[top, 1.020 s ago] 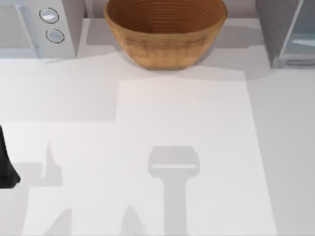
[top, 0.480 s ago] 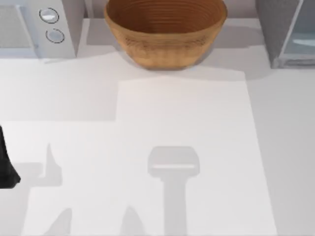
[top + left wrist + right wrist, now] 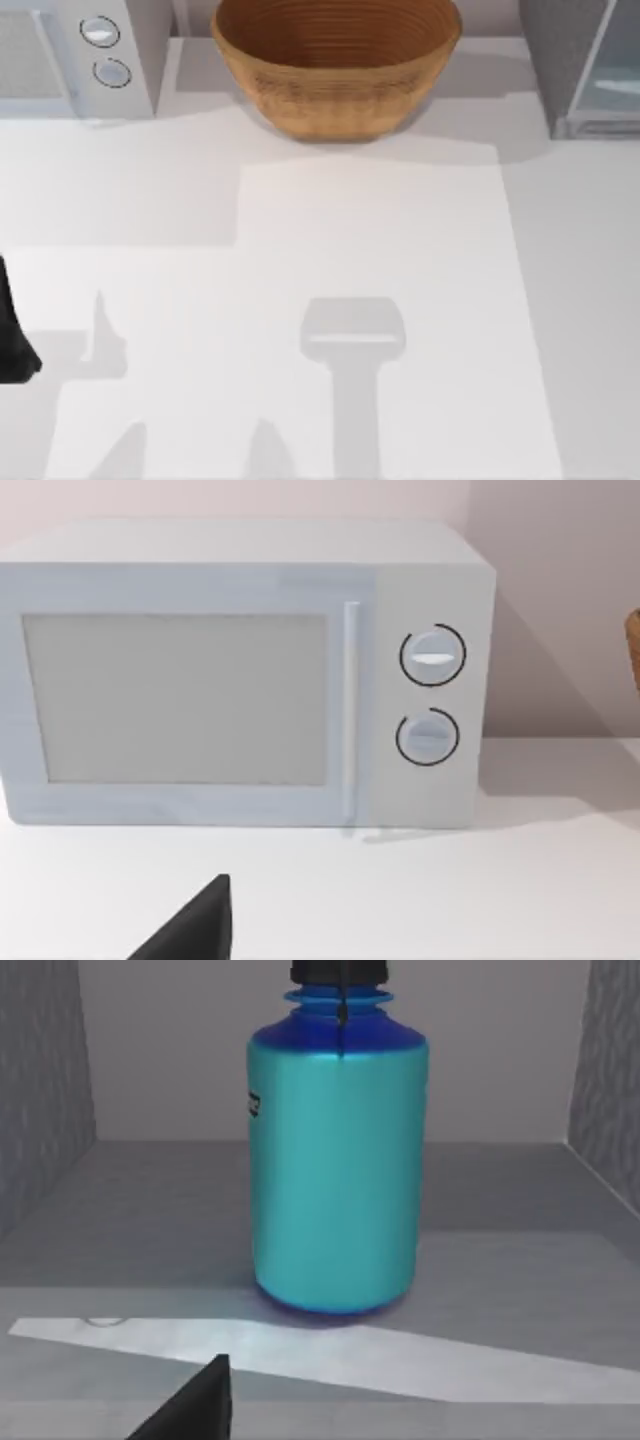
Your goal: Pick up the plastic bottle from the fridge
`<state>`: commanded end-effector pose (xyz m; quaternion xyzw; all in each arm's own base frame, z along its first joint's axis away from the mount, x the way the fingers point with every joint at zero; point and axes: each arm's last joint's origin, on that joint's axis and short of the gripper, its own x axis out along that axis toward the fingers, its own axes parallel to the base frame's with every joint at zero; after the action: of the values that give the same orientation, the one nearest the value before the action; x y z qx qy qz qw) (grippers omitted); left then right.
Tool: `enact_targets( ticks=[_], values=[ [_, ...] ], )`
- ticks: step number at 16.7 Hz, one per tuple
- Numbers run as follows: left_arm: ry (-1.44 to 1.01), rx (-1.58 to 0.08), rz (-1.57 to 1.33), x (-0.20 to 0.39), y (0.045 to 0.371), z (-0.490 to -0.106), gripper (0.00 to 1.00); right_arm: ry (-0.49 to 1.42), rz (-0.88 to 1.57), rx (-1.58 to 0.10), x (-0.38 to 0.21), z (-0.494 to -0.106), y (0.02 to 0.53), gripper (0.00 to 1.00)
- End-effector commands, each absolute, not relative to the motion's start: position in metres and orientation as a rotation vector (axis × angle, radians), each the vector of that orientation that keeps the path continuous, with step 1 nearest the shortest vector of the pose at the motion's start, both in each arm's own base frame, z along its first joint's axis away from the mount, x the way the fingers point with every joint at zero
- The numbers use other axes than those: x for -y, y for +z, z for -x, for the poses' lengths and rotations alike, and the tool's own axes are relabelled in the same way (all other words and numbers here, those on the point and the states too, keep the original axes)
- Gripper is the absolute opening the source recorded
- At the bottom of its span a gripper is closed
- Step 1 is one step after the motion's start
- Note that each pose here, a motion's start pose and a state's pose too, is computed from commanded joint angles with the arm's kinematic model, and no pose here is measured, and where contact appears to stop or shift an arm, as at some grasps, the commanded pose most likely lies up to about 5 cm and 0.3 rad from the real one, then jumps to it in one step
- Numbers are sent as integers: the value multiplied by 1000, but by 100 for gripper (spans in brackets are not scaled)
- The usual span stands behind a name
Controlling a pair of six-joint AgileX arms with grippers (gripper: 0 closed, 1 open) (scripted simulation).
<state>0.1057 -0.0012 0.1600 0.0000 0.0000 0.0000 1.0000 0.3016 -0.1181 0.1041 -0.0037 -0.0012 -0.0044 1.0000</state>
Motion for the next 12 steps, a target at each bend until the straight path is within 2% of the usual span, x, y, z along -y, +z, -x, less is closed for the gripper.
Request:
enact_targets(
  ticks=[3,6,9,12],
  values=[
    [0,0,0,1,160,-106,100,-10,11,20,116,-362,106,100],
    [0,0,0,1,160,-106,100,-10,8,15,105,-404,106,100],
    [0,0,0,1,160,-106,100,-10,3,0,96,-423,104,100],
    [0,0,0,1,160,-106,100,-10,2,-1,95,-424,104,100]
  ],
)
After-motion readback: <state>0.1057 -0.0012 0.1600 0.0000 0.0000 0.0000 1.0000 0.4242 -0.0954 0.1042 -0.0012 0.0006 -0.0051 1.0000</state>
